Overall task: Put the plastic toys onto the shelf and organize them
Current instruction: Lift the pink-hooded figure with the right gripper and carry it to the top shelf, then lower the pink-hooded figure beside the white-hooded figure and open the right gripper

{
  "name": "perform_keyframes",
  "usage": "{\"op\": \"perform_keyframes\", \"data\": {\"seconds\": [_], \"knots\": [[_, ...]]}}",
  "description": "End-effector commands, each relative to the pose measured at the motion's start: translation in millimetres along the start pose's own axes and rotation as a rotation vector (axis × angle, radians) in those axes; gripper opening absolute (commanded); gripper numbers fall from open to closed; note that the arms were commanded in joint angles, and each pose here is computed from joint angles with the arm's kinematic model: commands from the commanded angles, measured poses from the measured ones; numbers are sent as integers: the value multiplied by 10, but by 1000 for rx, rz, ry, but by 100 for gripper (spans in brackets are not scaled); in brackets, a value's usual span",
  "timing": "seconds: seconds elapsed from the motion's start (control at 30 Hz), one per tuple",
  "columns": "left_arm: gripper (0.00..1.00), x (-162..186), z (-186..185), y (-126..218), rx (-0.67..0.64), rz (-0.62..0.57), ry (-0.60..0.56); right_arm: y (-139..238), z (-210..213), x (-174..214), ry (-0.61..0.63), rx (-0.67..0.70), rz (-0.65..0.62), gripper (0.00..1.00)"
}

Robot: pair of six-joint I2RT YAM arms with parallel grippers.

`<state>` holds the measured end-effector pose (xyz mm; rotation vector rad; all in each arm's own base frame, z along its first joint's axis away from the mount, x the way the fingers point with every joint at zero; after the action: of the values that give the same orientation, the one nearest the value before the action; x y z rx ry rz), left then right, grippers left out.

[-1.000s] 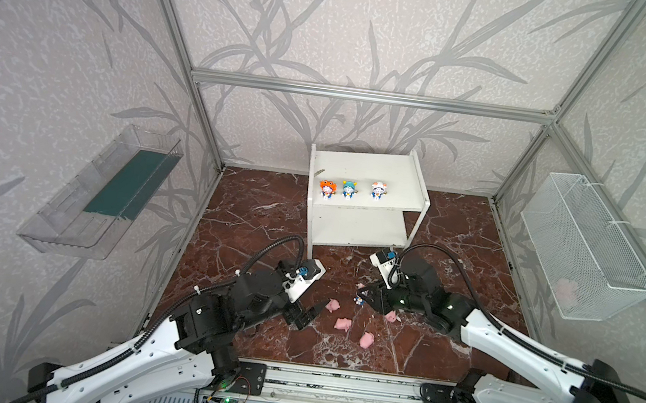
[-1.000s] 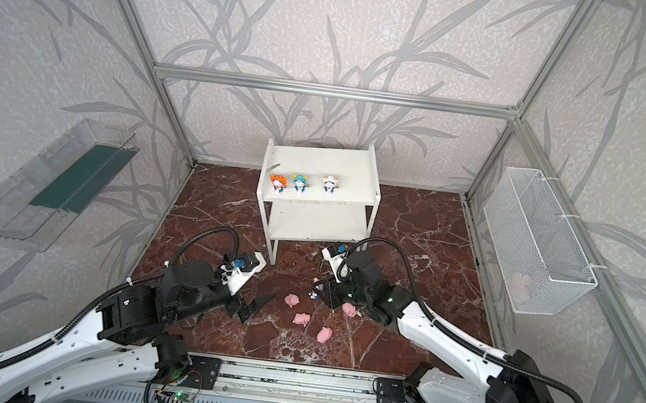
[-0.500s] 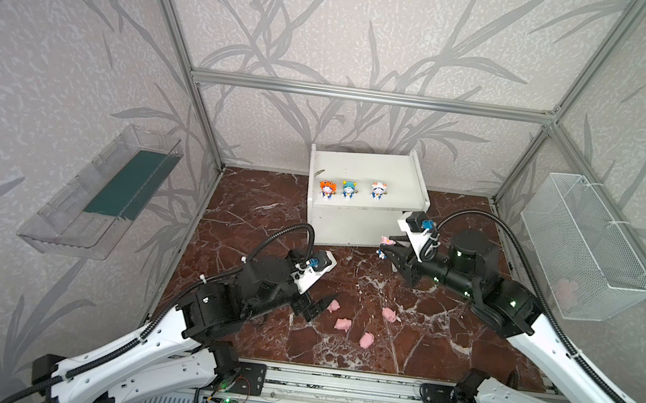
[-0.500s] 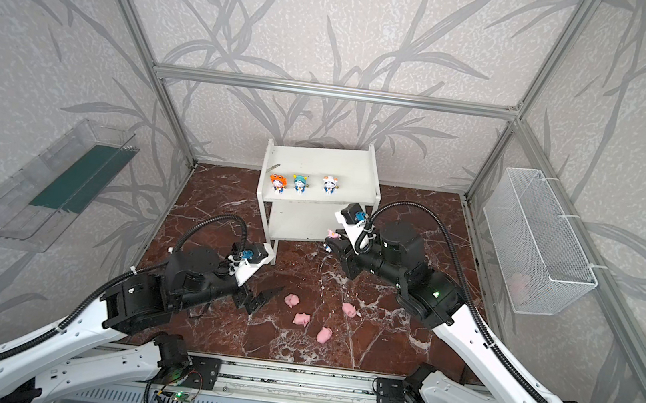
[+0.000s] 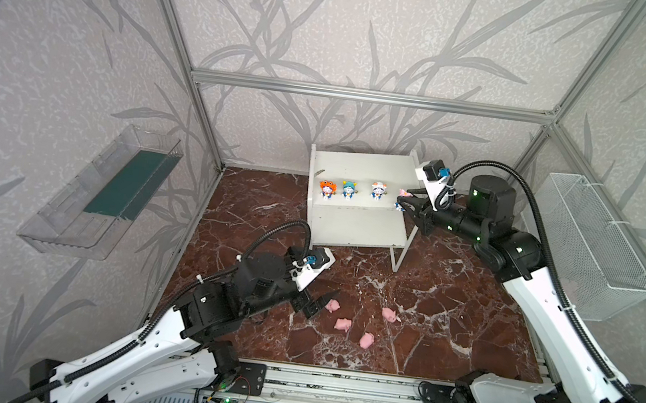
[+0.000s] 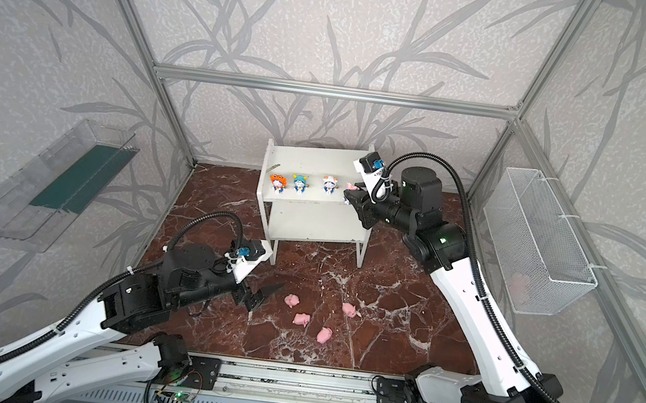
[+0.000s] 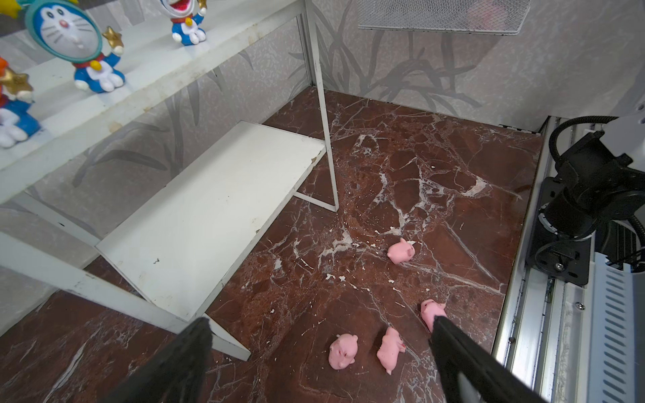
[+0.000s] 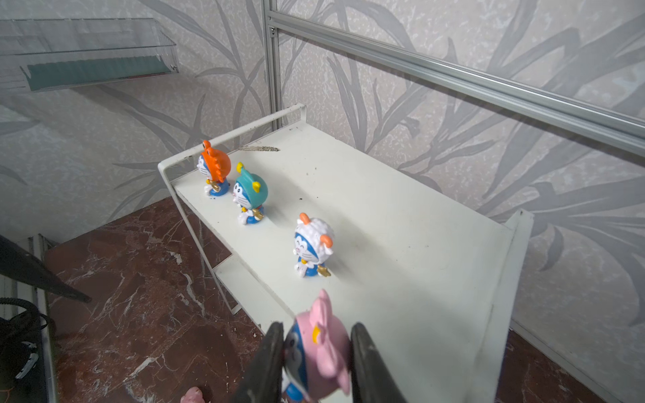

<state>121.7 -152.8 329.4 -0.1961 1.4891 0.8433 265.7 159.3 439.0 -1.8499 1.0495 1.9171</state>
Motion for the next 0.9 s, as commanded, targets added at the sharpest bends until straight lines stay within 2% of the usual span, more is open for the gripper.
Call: {"op": "perform_keyframes", "data": {"seconds": [0.0, 0.23, 0.53, 0.87], "knots": [[99, 18, 6, 27, 3, -19, -10, -23, -53, -121, 43, -31, -20, 18], [99, 42, 23, 55, -6, -25, -4, -159, -160, -60, 52, -15, 15, 18], [99, 60, 46, 53, -7, -23, 6, -246, -288, 39, 54, 71, 40, 18], [99, 70, 59, 46, -9, -22, 13, -343, -352, 109, 52, 82, 72, 18]]}}
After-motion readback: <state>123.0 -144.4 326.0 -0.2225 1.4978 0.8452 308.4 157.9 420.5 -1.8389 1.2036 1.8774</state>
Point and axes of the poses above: each gripper's point midway between its finger pads, its own y axis back along the fingers, its own z axis along the line the jaws close on, x = y × z, the point moved 10 cm from there along y, back along the fingers, and after that the axes turned 1 degree about y, right-handed, at the moved point
